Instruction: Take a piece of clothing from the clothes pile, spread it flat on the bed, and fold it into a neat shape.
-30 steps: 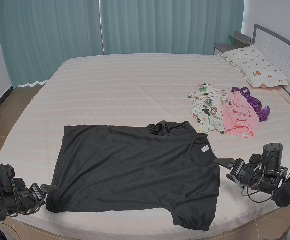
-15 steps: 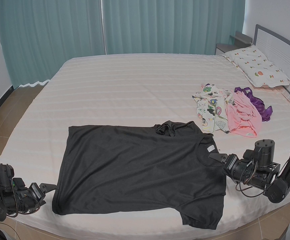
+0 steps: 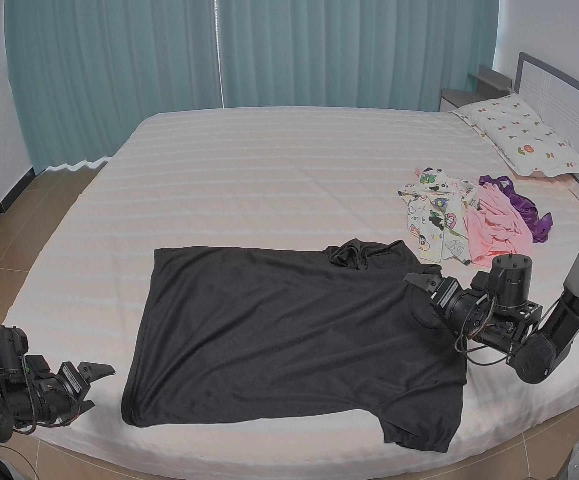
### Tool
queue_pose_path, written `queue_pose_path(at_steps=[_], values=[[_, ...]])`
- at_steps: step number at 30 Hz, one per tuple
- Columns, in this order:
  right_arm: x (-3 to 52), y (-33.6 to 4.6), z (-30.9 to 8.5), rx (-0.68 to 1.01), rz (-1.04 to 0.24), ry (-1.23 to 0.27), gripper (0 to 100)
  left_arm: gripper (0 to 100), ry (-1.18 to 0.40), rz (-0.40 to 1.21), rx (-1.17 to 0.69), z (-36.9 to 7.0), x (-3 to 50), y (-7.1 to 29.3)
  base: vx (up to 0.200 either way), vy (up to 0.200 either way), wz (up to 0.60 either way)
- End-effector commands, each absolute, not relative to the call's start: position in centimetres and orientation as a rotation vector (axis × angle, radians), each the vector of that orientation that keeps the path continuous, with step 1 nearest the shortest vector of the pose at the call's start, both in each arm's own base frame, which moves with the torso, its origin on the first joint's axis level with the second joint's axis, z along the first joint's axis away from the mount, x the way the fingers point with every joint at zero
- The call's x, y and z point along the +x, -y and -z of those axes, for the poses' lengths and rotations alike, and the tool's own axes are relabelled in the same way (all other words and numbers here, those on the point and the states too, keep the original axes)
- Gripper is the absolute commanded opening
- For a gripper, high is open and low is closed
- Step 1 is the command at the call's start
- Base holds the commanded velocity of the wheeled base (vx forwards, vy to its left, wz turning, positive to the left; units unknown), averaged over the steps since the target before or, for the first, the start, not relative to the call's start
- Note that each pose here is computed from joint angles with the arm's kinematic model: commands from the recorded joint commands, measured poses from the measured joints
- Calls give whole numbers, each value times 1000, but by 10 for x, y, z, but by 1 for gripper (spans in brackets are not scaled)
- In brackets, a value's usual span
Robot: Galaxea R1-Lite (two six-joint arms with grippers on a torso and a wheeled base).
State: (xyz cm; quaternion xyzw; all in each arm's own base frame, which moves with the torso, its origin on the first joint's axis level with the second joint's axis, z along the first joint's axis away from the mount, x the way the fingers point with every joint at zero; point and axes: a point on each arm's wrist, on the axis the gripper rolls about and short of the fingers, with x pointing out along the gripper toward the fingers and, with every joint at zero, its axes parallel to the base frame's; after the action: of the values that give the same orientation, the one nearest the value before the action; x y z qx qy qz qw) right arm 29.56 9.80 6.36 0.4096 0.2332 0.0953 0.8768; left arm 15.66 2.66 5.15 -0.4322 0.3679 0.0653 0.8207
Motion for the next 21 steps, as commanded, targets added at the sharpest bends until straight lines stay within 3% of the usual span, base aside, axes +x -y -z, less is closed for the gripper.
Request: queue_pose_path(at_steps=[1, 12, 21], values=[[333, -116, -70, 855, -213, -459, 100, 100, -781, -120, -929, -53, 156, -25, 0, 0, 0], [382, -138, -76, 847, -201, -478, 100, 100, -749, -135, -990, -58, 162, -26, 0, 0, 0], [383, -153, -69, 834, -218, -493, 100, 100, -739, -134, -993, -60, 163, -27, 200, 0, 0]])
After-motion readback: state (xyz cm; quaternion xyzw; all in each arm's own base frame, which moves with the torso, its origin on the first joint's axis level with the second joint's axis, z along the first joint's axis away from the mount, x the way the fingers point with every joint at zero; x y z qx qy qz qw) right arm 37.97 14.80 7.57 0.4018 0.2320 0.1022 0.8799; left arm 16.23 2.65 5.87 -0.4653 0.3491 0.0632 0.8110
